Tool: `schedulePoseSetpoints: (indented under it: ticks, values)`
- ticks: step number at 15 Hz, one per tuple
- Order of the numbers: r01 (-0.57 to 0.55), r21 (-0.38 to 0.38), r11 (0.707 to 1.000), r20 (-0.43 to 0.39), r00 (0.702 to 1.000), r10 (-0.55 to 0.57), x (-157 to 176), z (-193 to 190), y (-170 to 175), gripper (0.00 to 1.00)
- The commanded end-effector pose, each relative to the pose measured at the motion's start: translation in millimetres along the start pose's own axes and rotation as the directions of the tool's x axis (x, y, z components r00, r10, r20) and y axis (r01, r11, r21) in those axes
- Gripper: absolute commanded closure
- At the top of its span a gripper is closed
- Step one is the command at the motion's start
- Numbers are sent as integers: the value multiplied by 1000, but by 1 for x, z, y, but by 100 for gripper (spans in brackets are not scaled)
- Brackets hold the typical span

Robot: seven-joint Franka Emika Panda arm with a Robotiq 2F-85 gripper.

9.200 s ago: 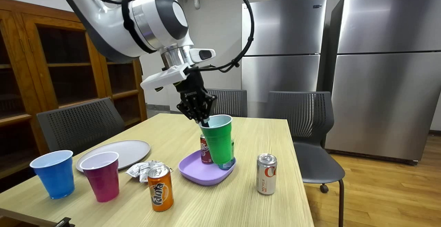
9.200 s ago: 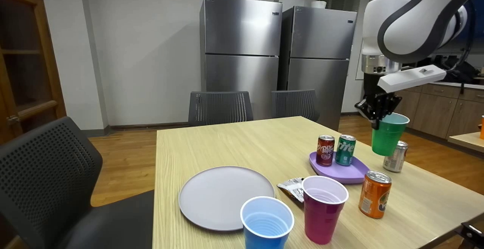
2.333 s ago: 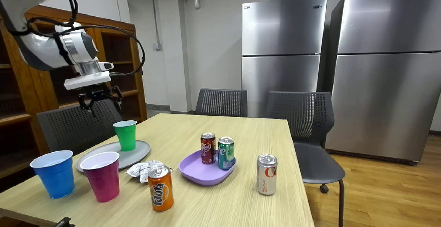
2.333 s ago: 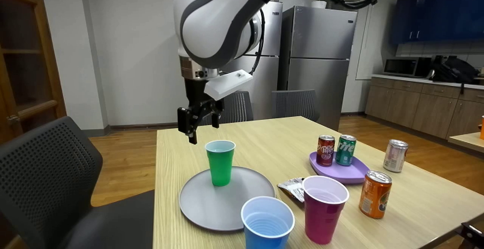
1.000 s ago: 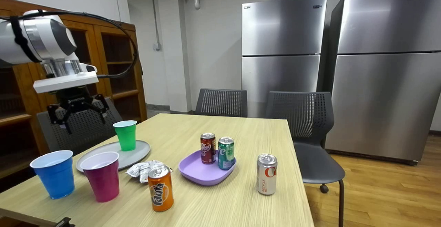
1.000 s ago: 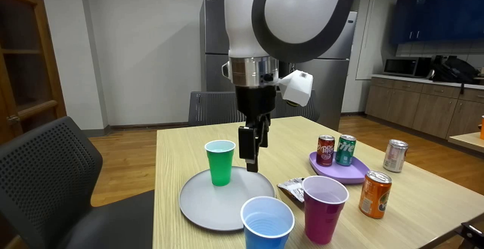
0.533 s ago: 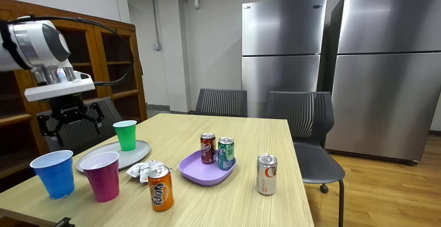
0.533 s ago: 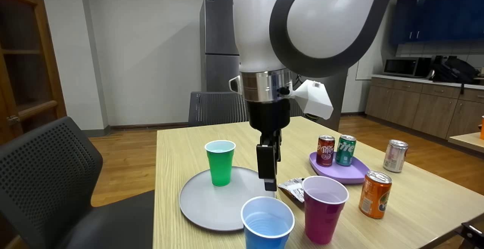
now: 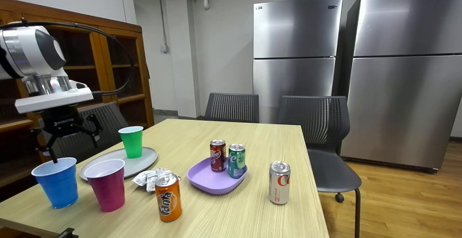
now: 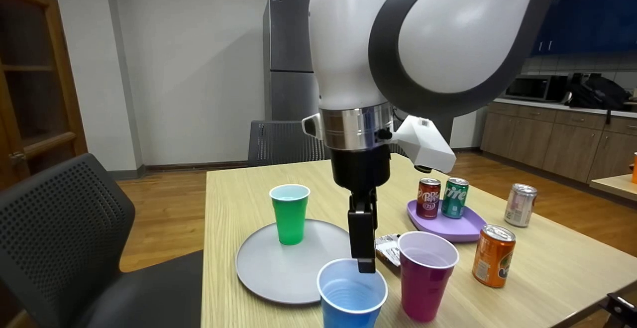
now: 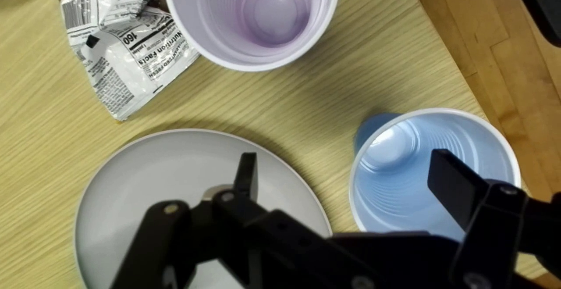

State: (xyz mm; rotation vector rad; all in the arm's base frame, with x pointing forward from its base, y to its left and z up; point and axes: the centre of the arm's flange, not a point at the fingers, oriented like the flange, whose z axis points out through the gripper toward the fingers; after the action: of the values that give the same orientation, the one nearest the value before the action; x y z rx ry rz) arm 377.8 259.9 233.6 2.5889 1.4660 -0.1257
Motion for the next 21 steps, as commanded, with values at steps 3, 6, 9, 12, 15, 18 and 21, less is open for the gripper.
schedulePoseSetpoints:
  ticks: [3, 6, 9, 12, 15, 18, 21]
  values:
    - [5, -44, 999, -59, 998, -8, 2, -2, -4, 0]
    - [10, -53, 999, -75, 997, -14, 10, 1, -4, 0]
    - [16, -54, 998, -77, 997, -21, 15, 6, -5, 0]
    - [26, -50, 998, -73, 997, -30, 19, 13, -7, 0]
    - [25, -42, 999, -70, 997, -28, 24, 19, -8, 0]
    - [20, -32, 999, -64, 998, -22, 28, 23, -8, 0]
    - [13, -24, 1000, -64, 998, -14, 32, 25, -7, 32]
